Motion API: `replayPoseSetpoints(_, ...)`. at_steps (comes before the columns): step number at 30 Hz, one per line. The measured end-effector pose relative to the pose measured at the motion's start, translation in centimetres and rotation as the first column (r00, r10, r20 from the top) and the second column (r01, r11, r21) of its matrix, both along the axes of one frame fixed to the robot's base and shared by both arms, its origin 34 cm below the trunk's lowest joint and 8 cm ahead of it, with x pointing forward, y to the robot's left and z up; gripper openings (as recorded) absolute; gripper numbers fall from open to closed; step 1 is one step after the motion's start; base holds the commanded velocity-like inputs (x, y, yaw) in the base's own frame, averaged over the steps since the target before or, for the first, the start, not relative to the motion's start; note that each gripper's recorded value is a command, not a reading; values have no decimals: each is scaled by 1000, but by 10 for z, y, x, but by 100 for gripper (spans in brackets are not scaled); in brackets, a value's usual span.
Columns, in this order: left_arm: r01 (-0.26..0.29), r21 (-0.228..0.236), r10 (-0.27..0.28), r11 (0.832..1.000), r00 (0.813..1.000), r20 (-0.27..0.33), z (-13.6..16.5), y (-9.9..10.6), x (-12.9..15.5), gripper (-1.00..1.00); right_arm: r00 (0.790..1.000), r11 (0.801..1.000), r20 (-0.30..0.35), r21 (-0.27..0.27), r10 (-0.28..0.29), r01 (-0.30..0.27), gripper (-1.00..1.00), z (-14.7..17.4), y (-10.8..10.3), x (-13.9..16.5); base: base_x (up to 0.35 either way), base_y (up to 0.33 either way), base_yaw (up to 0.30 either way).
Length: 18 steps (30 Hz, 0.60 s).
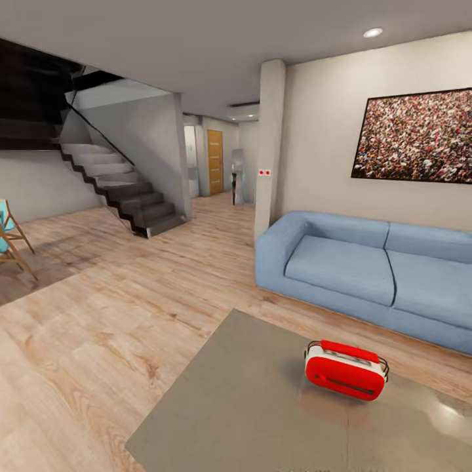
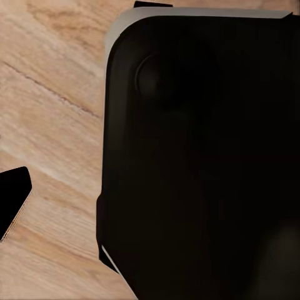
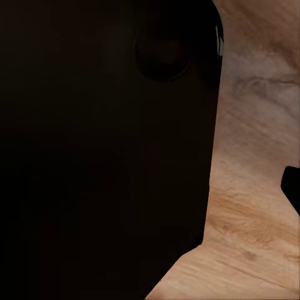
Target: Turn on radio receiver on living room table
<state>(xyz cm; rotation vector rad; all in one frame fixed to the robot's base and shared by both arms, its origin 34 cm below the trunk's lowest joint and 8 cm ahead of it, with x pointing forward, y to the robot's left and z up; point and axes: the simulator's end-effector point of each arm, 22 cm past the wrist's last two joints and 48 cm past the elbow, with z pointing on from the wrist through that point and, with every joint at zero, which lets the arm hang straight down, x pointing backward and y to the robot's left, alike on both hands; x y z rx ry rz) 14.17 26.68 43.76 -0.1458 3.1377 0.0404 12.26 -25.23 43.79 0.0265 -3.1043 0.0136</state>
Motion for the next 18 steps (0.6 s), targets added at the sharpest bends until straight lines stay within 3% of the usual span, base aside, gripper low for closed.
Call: replayPoseSetpoints(18, 0, 0, 0, 1000, 1000, 0, 0, 0, 0, 100, 1000, 1000, 0, 0, 0, 0, 100, 0, 0, 0, 0, 0, -282)
